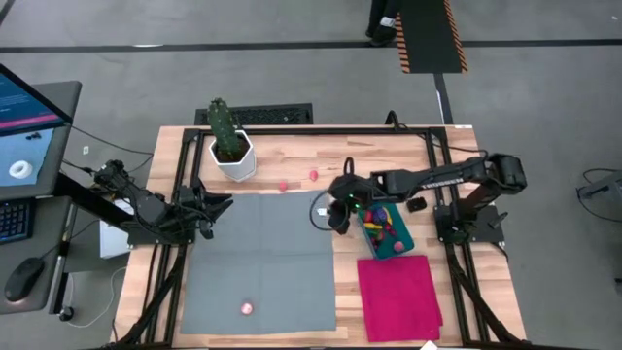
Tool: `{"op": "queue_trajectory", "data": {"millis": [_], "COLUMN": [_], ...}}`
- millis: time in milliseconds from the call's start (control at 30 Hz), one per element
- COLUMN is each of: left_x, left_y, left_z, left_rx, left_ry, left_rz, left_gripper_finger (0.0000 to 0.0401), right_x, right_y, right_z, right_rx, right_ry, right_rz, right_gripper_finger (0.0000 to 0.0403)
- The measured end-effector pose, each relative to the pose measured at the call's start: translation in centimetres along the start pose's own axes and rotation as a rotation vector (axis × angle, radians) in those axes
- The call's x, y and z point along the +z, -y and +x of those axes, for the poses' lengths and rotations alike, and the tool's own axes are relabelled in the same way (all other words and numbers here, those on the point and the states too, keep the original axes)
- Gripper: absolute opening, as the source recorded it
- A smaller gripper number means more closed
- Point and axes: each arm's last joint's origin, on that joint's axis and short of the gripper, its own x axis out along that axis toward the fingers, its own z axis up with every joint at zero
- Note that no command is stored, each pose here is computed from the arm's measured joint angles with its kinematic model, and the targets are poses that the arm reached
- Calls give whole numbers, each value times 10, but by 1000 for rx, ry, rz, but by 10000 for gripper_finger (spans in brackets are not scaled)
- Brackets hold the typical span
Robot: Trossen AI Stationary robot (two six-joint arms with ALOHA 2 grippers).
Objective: Pick and placing Produce into tupperware
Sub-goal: Put the pink peach into the blue bin
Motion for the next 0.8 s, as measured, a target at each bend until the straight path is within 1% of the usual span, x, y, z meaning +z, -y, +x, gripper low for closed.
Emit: {"op": "queue_trajectory", "data": {"millis": [100, 200, 300, 400, 500, 700, 800], "left_x": [0, 0, 0, 2, 4, 6, 7], "left_y": [0, 0, 0, 0, 0, 1, 1], "left_z": [0, 0, 0, 0, 0, 0, 0], "left_rx": [0, 0, 0, 0, 3, -1, -7], "left_ry": [0, 1, 3, 17, 26, 44, 47], "left_rz": [7, 9, 6, -12, -23, -7, -12], "left_gripper_finger": [87, 87, 87, 87, 87, 87, 87], "right_x": [21, 37, 54, 73, 88, 106, 113], "right_y": [2, 10, 21, 30, 44, 74, 87], "right_z": [1, 8, 17, 24, 31, 46, 55], "right_rx": [-19, -60, -94, -118, -152, -204, -174], "right_ry": [32, -7, -31, -49, -84, -137, -158], "right_rz": [15, 36, 15, -17, 13, 79, 113], "right_gripper_finger": [155, 193, 234, 260, 265, 265, 265]}}
